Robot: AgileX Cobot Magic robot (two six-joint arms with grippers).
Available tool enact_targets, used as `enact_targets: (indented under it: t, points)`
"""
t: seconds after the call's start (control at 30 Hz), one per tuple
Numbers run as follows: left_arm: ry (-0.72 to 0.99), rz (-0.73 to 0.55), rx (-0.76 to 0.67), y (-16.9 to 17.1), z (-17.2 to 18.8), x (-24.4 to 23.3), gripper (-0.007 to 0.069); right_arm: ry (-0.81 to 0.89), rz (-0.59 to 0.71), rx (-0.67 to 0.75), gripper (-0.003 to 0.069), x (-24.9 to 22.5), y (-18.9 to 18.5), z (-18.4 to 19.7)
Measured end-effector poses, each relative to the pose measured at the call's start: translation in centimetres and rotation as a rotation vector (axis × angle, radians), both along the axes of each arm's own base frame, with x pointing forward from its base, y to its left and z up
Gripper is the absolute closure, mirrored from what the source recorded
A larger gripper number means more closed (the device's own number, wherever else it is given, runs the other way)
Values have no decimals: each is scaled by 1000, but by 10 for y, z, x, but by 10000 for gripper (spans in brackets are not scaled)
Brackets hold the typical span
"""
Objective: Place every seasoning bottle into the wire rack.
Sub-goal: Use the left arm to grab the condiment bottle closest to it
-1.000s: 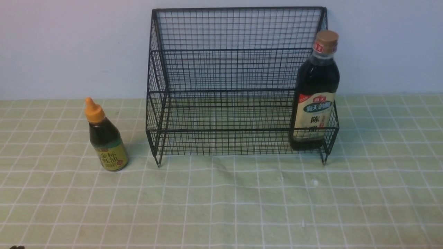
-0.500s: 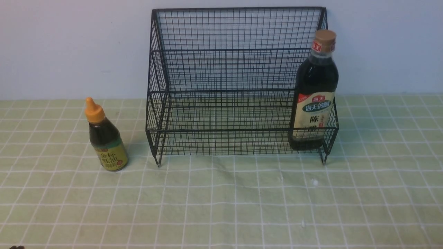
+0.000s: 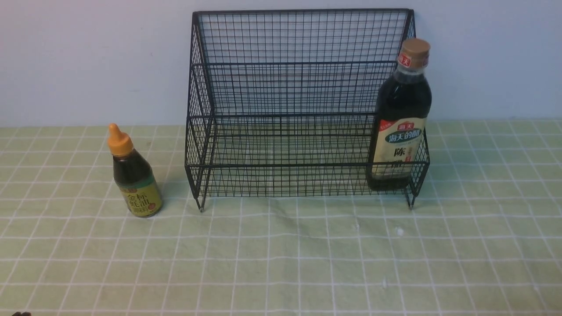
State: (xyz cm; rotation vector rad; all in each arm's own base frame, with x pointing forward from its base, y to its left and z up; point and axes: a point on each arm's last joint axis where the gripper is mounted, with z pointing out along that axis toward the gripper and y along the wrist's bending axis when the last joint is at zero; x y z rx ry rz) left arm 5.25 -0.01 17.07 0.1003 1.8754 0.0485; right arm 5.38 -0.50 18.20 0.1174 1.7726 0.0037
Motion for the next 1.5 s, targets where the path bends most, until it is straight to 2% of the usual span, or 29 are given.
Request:
enact_targets:
  t: [0.3,0.37,0.5,0.57,0.73,0.87,0.97,1.1,1.23,1.27,1.33,1.43,1.5]
  points:
    - [-19,1,20,1,1,1,632,0,0,0,672,0,0,0]
    - [-55,5,-38,0,4,1,632,0,0,0,672,0,0,0]
    - [-217,20,-301,-3,20,4,632,0,0,1,672,0,0,0]
    - [-271,26,-386,-3,25,4,632,0,0,1,672,0,0,0]
    - [-407,27,-470,-2,38,4,632,-1,0,2,672,0,0,0]
    - [-626,13,-489,2,58,-1,632,-1,0,2,672,0,0,0]
    - [-663,4,-492,2,77,-4,632,-1,0,2,672,0,0,0]
    - [-518,1,-467,-2,119,5,632,-1,0,2,672,0,0,0]
    - [-52,9,-380,-10,153,36,632,-1,0,2,672,0,0,0]
    - [22,8,-363,-11,157,42,632,-1,0,2,672,0,0,0]
    - [295,-9,-288,-16,173,68,632,-1,0,2,672,0,0,0]
    - [526,-57,-183,-19,187,106,632,-1,0,2,672,0,0,0]
    - [613,-85,-136,-20,192,134,632,-1,0,2,672,0,0,0]
